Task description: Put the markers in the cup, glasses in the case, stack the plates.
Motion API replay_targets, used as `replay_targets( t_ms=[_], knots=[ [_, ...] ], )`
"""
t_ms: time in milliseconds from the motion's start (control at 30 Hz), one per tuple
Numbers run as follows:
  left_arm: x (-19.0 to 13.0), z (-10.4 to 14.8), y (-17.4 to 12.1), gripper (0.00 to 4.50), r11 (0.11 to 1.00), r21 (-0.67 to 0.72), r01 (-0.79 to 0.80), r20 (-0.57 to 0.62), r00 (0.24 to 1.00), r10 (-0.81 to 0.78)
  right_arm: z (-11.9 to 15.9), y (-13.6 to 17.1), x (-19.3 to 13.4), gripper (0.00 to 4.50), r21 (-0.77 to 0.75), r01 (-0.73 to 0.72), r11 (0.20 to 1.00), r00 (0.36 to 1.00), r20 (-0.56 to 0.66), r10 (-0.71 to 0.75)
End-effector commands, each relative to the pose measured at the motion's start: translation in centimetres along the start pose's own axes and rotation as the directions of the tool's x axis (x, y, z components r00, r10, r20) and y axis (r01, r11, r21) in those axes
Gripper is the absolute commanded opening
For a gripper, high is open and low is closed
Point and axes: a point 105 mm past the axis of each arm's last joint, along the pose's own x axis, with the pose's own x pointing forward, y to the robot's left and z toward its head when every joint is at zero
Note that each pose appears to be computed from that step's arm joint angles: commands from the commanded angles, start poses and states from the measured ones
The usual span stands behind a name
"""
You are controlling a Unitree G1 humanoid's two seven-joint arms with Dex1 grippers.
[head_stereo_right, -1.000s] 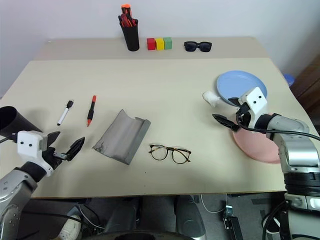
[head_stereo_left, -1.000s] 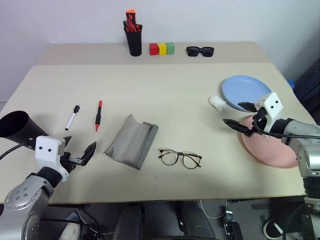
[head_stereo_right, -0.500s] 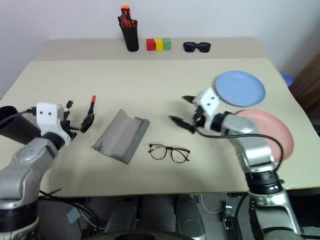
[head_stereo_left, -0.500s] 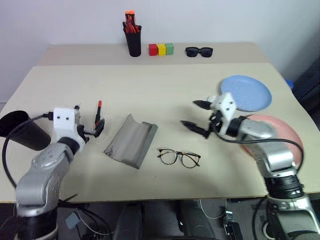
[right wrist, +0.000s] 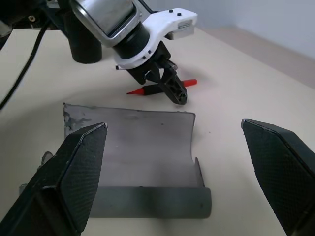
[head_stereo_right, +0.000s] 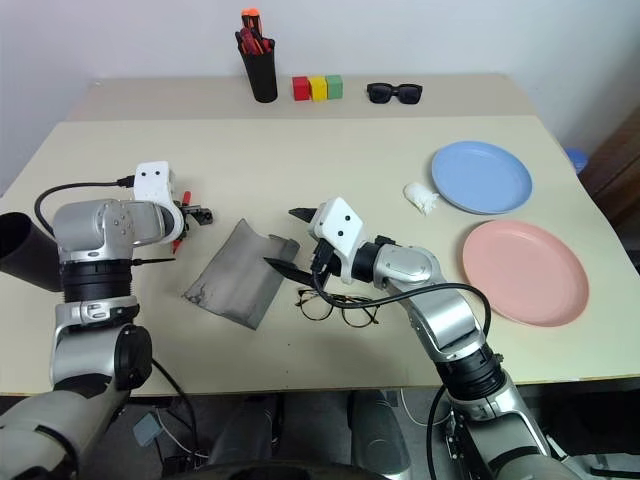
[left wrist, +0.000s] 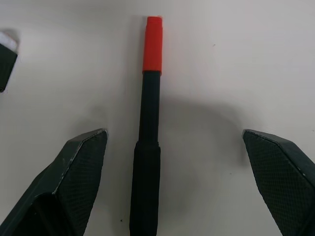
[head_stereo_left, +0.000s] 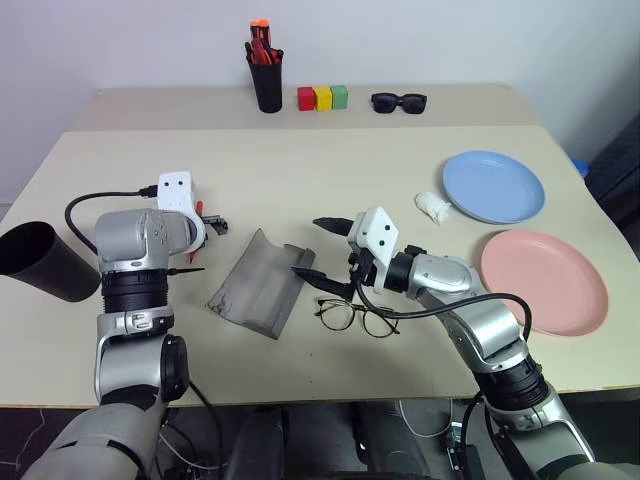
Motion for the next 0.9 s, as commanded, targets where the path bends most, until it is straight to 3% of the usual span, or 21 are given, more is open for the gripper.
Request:
replay_targets(
  t_ms=[33, 267, 300, 367, 433, 533, 600, 633, 667, 833, 900],
  knots=[
    [0.0, -0.6, 0.7, 3.66, 1.000, -0.004, -0.020, -0.031, 0.999, 0.020, 1.4, 0.3, -0.1, 4.50, -0.043, -0.005, 0.999, 0.999, 0.042, 0.007],
    [-0.4, -0.7, 1.3, 0.18, 0.999, -0.003, -0.042, -0.028, 0.999, 0.042, 1.5, 0.3, 0.1, 4.50, -0.042, -0.005, 0.999, 0.999, 0.043, 0.007],
    [-0.5, -0.5, 1.4, 0.03, 0.999, -0.006, -0.045, -0.006, 0.999, 0.045, 1.5, 0.3, 0.1, 4.50, -0.042, -0.007, 0.999, 0.999, 0.043, 0.009],
    [-0.8, 0.5, 1.6, 0.03, 0.999, -0.001, -0.050, 0.071, 0.996, 0.050, 1.5, 0.3, 0.2, 4.50, -0.043, -0.007, 0.999, 0.999, 0.044, 0.009],
    [-2.2, 4.0, 1.9, 0.03, 0.998, -0.030, -0.058, 0.342, 0.937, 0.064, 1.6, 0.3, 0.3, 4.50, -0.043, -0.008, 0.999, 0.999, 0.045, 0.010],
    [-7.4, 8.7, 4.1, 0.03, 0.993, -0.067, -0.097, 0.689, 0.716, 0.116, 1.6, 0.3, 0.3, 4.50, -0.047, -0.011, 0.999, 0.999, 0.047, 0.013],
    [-13.2, 10.1, 8.3, 0.03, 0.963, -0.218, -0.159, 0.844, 0.465, 0.268, 1.6, 0.2, 0.3, 4.50, -0.045, -0.014, 0.999, 0.999, 0.047, 0.016],
    [-15.6, 9.8, 10.0, 0.03, 0.943, -0.265, -0.204, 0.874, 0.362, 0.324, 1.6, 0.2, 0.3, 4.50, -0.043, -0.018, 0.999, 0.999, 0.047, 0.020],
    [-16.8, 9.3, 11.0, 0.03, 0.923, -0.280, -0.264, 0.884, 0.304, 0.355, 1.6, 0.2, 0.3, 4.50, -0.042, -0.022, 0.999, 0.999, 0.047, 0.024],
    [-17.7, 6.6, 13.9, 0.03, 0.848, -0.254, -0.464, 0.879, 0.256, 0.403, 1.7, 0.5, 0.7, 4.50, -0.040, -0.054, 0.998, 0.997, 0.057, 0.056],
    [-17.3, 5.3, 15.0, 0.03, 0.836, -0.262, -0.482, 0.859, 0.278, 0.430, 1.8, 0.5, 0.9, 4.50, -0.041, -0.064, 0.997, 0.996, 0.063, 0.066]
  ],
)
